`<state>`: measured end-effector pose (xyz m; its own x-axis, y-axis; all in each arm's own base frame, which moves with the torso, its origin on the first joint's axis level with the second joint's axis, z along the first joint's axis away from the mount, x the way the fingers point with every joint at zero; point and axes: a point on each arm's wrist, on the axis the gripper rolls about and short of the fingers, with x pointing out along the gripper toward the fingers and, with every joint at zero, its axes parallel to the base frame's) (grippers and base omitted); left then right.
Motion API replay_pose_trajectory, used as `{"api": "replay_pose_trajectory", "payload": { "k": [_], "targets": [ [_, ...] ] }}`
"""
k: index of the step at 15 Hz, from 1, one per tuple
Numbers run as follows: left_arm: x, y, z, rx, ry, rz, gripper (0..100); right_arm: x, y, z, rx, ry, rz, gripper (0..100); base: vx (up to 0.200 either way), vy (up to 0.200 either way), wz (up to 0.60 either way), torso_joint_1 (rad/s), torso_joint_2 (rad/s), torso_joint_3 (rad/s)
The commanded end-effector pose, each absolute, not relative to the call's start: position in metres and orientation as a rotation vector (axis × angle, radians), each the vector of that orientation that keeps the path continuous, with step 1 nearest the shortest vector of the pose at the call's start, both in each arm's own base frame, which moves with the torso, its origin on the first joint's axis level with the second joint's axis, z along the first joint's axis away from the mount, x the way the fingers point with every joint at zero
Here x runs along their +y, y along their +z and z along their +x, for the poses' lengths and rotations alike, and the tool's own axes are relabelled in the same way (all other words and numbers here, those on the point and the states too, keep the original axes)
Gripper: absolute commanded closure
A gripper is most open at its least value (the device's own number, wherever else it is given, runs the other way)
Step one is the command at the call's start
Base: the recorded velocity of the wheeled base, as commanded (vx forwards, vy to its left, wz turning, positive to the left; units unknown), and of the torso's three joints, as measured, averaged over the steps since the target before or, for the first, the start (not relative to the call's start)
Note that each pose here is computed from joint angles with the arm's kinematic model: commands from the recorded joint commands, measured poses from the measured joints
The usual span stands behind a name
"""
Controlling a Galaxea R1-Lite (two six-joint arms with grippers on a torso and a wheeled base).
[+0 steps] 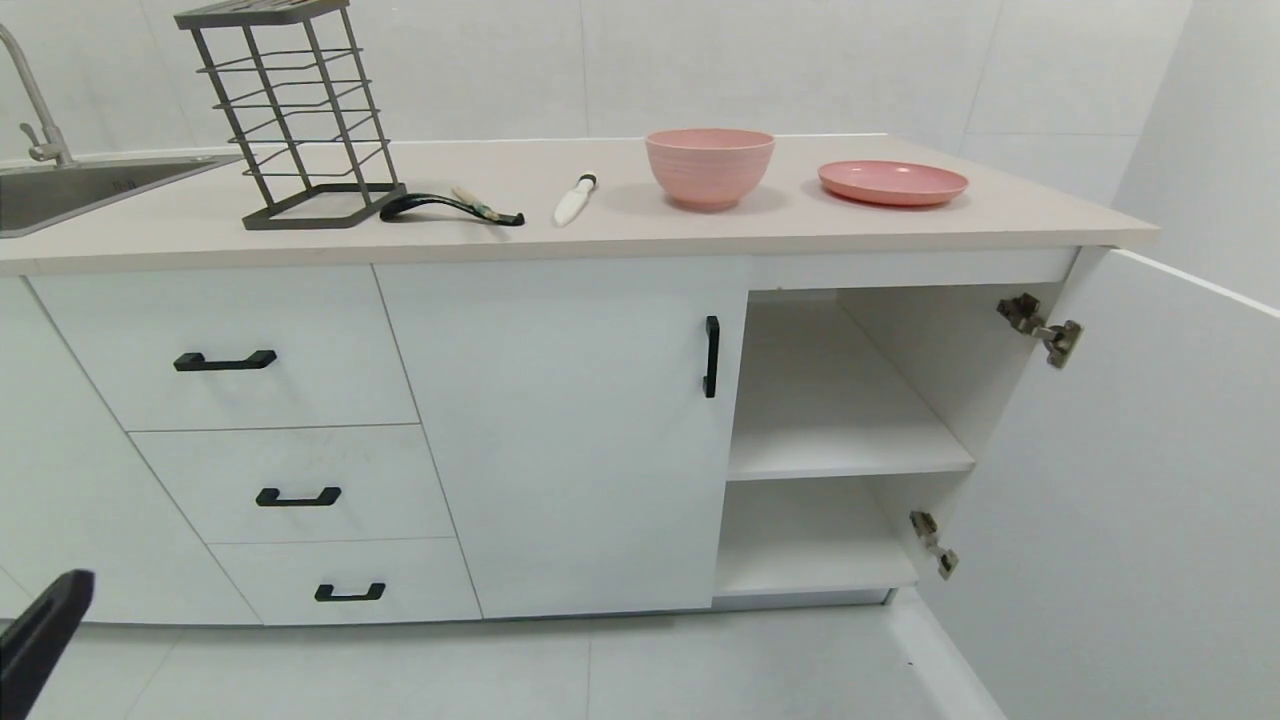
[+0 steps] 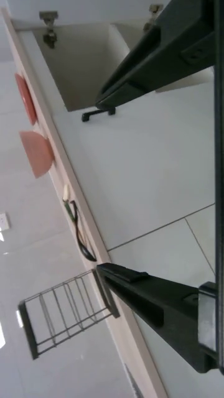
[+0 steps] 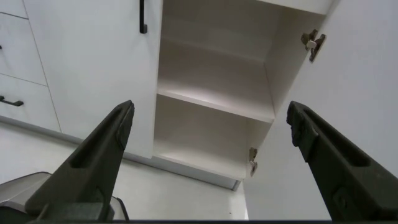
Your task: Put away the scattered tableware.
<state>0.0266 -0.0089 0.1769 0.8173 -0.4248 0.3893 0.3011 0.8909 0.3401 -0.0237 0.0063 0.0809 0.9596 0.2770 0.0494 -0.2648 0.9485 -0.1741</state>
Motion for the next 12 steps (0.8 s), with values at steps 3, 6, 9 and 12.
{"api": "replay_pose_trajectory", "payload": {
  "k": [3,6,9,12],
  "targets": [
    [-0.011,0.137,-0.026,-0.507,-0.461,0.282,0,0.006,0.081,-0.024,-0.075,0.277,-0.185,0,0.000,0.000,0.00,0.000,0.00,0.000],
    [-0.008,0.095,-0.026,-0.205,-0.342,0.135,0,0.006,0.081,-0.024,-0.078,0.277,-0.193,0,0.000,0.000,0.00,0.000,0.00,0.000],
    [-0.004,0.077,-0.023,-0.019,-0.156,0.113,0,0.006,0.081,-0.024,-0.075,0.271,-0.175,0,0.000,0.000,0.00,0.000,0.00,0.000],
    [-0.002,0.077,-0.023,-0.014,-0.084,0.077,0,0.003,0.081,-0.023,-0.049,0.126,-0.003,0,0.000,0.000,0.00,0.000,0.00,0.000]
  ]
}}
